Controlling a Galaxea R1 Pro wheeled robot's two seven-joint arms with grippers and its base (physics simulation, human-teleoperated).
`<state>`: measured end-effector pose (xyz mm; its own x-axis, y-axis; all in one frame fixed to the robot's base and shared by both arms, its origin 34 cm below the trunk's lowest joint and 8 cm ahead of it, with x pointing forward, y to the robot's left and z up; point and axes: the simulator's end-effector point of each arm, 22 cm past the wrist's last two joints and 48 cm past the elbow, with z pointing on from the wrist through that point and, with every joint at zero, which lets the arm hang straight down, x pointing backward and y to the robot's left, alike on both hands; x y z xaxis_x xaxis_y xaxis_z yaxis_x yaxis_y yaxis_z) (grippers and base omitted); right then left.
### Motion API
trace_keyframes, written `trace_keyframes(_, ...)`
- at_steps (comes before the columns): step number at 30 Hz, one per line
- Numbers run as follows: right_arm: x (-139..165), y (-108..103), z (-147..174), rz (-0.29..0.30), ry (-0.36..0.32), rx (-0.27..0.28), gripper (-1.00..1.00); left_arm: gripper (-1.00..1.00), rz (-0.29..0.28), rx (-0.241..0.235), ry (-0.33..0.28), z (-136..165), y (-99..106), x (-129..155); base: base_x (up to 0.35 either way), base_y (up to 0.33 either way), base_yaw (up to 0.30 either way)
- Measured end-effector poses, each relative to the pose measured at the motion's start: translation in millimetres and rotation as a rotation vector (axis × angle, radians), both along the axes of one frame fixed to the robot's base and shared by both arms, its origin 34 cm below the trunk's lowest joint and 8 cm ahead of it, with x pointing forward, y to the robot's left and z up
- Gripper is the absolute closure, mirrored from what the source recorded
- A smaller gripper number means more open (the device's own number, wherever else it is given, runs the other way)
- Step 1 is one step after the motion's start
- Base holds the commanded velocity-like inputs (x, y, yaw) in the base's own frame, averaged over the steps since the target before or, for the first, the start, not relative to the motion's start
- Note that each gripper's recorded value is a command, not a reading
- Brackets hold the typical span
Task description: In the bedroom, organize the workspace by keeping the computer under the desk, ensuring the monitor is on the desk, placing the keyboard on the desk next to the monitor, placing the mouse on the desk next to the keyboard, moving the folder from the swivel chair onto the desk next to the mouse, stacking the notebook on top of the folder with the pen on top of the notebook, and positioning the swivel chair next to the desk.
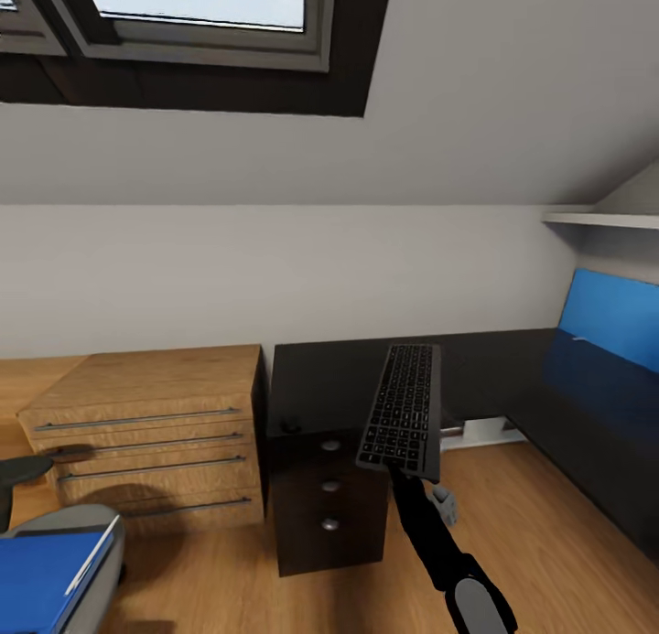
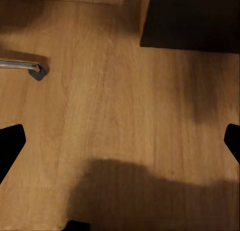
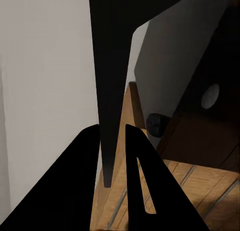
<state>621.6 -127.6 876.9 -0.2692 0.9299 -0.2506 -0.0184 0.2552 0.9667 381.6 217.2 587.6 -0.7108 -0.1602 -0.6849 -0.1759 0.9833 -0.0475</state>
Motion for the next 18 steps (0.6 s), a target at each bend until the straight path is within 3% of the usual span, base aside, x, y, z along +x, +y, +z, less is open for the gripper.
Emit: trace_keyframes(18,0.5,2.5,28.4,0.012,0.007,0.001,1.0,-1.0,0.0,0.001,0.001,30.2,0.4,0.9,-0.255,-0.247,0.0)
